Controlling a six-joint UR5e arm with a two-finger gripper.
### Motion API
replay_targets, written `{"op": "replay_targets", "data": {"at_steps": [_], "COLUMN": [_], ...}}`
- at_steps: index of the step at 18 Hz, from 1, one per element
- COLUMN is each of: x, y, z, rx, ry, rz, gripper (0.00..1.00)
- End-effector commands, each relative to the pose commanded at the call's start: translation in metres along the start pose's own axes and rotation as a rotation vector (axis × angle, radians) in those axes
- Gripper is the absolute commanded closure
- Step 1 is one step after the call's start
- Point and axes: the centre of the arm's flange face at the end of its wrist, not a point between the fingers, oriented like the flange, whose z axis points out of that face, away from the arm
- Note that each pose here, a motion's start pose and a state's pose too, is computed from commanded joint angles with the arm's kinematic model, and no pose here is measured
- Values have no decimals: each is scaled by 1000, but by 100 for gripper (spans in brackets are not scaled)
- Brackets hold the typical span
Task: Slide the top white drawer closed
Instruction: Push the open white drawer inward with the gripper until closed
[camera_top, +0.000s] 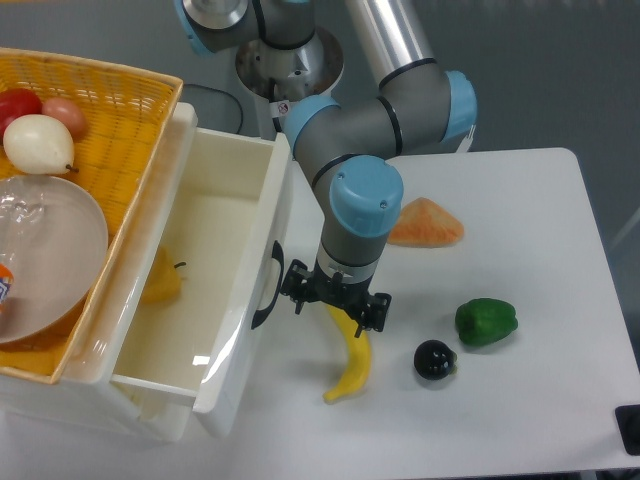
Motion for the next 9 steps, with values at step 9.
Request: {"op": "replay_targets", "data": {"at_steps": [9], "x": [19], "y": [-7], "z": [2], "rx": [-6], "ry": [8], "rz": [29], "gripper": [0]}}
